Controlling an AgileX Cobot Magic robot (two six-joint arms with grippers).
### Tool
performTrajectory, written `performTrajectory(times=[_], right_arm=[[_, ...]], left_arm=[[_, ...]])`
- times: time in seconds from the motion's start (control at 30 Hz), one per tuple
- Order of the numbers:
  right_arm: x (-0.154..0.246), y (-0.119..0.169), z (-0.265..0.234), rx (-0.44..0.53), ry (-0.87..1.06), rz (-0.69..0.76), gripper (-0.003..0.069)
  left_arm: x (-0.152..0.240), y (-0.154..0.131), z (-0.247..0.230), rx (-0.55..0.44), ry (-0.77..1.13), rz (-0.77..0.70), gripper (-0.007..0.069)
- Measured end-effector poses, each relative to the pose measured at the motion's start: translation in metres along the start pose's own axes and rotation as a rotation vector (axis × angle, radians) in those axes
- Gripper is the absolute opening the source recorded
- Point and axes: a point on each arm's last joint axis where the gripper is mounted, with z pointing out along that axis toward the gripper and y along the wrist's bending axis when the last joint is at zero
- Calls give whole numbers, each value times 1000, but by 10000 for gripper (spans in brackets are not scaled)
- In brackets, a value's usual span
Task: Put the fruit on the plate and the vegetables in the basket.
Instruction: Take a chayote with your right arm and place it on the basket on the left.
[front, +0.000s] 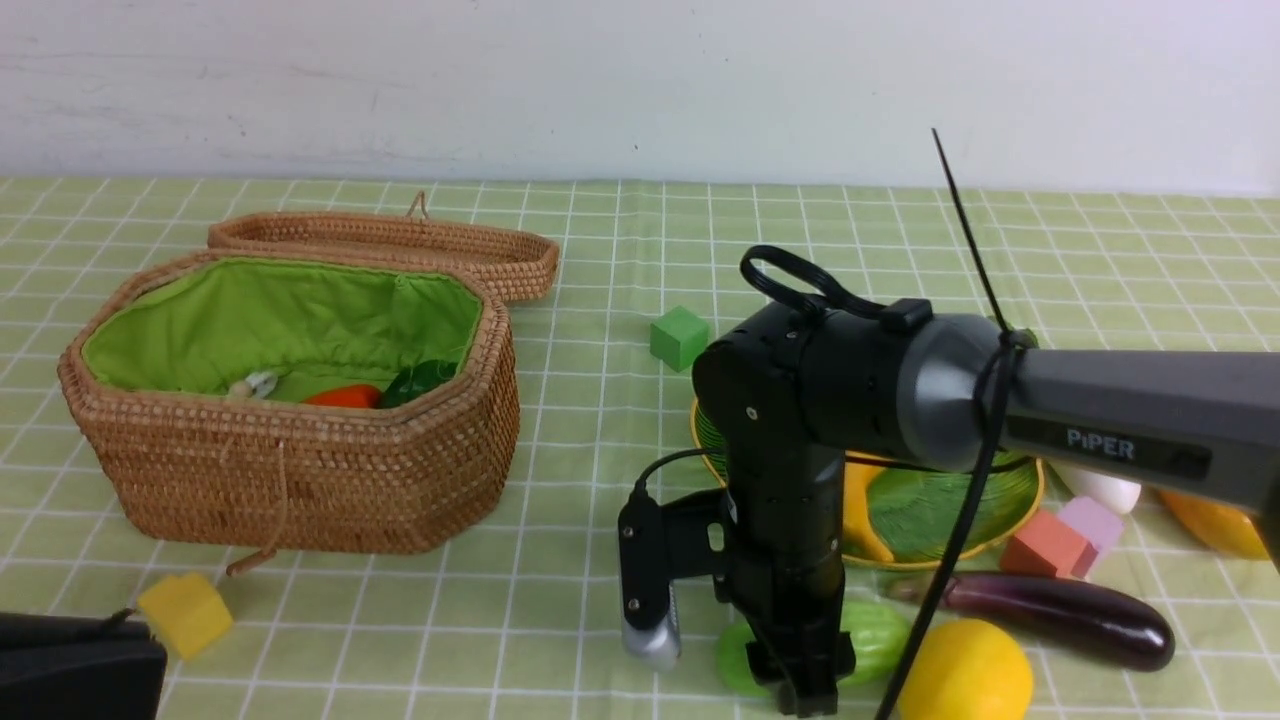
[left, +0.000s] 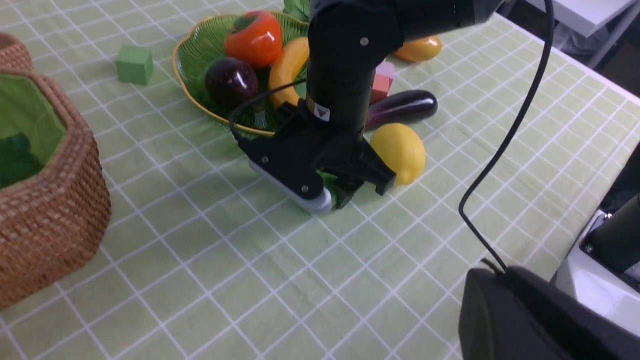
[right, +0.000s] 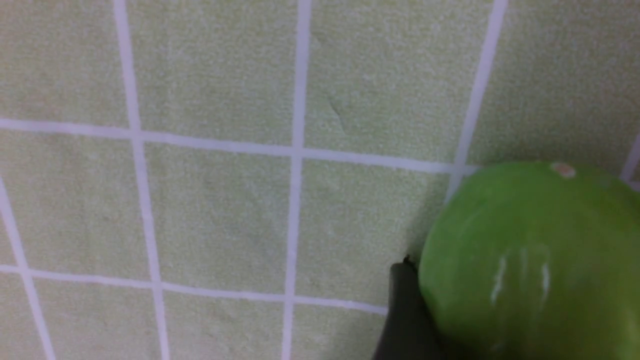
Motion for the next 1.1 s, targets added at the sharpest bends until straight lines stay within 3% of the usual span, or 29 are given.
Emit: performTrajectory(times=[0.73, 1.1], right_arm=[[0, 0, -2, -2, 1, 0, 447], [-10, -6, -62, 58, -139, 168, 447]], left_arm=[[10, 0, -1, 0, 111, -1, 18], [-2, 1, 0, -16, -29, 18, 20]])
